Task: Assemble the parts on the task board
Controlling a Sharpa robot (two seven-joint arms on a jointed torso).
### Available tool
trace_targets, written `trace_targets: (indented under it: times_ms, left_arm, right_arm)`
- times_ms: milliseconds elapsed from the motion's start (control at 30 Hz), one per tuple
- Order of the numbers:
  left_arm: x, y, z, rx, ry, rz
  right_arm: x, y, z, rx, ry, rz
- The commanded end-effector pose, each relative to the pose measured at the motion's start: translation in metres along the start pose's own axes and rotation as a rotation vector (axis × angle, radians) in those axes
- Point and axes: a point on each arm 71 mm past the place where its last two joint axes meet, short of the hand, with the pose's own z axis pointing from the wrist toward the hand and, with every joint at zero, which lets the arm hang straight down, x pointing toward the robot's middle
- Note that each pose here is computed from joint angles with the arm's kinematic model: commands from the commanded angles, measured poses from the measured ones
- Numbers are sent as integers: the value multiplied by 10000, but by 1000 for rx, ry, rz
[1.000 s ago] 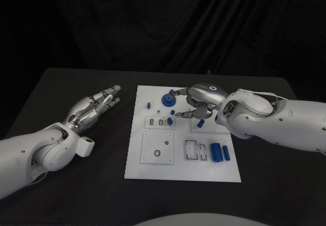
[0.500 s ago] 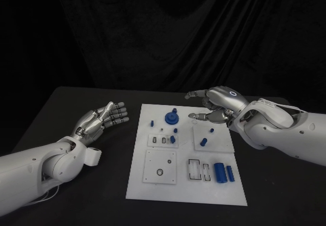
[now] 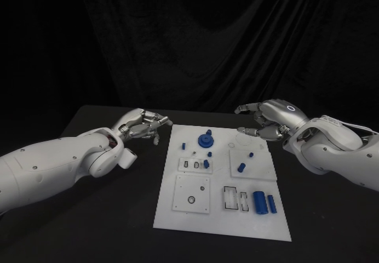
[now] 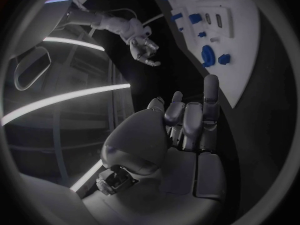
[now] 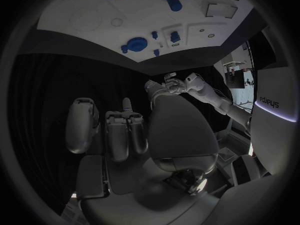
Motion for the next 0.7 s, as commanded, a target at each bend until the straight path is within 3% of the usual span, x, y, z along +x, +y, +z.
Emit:
trace_targets:
  times_ms: [33, 167, 300, 433, 700]
  left_arm:
    - [181, 23, 82, -157, 187, 358]
    - [400, -66, 182, -193, 286, 589]
    - [600, -146, 282, -239, 312, 723]
    - [759, -190, 368, -307, 321, 787]
    - [952, -267, 479, -357, 307, 829]
  right_arm:
    - [54, -49, -16, 47, 26, 16]
    - [117, -76, -37, 63, 52, 21]
    - [163, -93, -54, 74, 69, 25]
    - [181, -99, -63, 80, 75, 27]
    - [188, -95, -82, 91, 82, 30]
